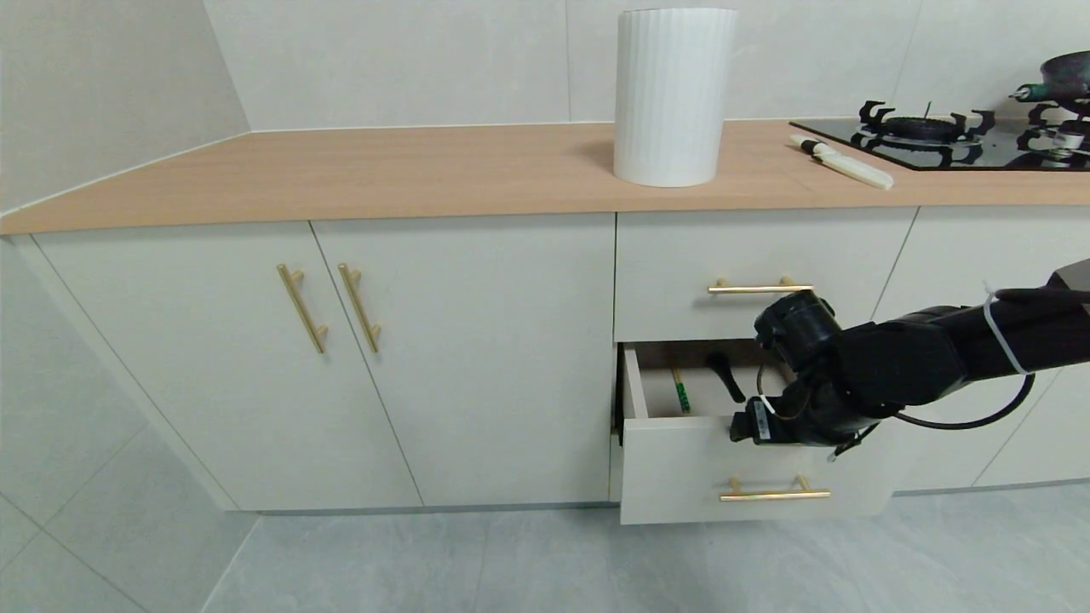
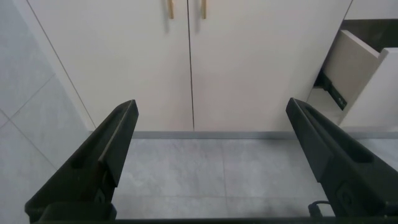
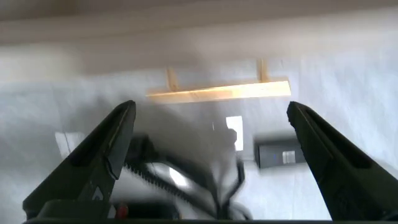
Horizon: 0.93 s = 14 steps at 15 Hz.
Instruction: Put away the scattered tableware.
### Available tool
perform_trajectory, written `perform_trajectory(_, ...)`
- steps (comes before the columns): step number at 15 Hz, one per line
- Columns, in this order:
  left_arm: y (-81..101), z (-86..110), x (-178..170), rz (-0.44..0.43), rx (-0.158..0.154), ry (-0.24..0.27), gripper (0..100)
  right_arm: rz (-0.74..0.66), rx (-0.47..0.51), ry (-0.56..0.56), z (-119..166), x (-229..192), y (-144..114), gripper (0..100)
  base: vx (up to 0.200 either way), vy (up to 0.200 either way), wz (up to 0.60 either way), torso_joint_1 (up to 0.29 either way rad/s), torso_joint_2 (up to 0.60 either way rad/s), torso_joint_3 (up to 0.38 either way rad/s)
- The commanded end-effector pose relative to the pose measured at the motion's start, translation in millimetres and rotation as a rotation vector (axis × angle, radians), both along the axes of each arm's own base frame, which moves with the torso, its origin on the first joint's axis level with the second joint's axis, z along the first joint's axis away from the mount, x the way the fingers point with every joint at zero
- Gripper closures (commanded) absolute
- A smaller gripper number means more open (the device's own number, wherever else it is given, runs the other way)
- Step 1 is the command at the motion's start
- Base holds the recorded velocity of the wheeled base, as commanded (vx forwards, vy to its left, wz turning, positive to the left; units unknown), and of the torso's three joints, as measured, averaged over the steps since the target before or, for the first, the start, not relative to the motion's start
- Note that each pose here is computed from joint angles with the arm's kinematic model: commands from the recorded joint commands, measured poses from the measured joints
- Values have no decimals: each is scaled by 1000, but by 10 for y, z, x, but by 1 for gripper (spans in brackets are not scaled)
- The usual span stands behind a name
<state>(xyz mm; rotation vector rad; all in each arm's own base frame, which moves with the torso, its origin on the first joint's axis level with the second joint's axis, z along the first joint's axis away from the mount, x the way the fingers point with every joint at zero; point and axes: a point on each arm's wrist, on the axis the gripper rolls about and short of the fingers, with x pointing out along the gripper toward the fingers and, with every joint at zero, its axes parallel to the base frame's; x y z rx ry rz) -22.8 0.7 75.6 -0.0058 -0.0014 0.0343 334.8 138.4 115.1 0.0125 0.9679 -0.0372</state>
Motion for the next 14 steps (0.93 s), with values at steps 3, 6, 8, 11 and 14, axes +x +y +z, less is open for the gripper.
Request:
perform_trajectory(3,0,0,0,1,0,0,0,10,-27,-11,-186,296,-13,0,0,0,0,0,0,0)
perform_trajectory(6,0,0,0,1,0,0,0,-23,-2,-77,-176,408,-100,0,0,0,0,0,0,0)
perform_trajectory(8,0,0,0,1,0,0,0,-36,12,-116,-205,455,-135,0,0,0,0,0,0,0)
perform_trajectory(11,0,0,0,1,0,0,0,-60,37,-227,-380,612,-145,0,0,0,0,0,0,0)
perform_trajectory(14,0,0,0,1,0,0,0,-115,10,-328,-595,781,-135,0,0,0,0,0,0,0)
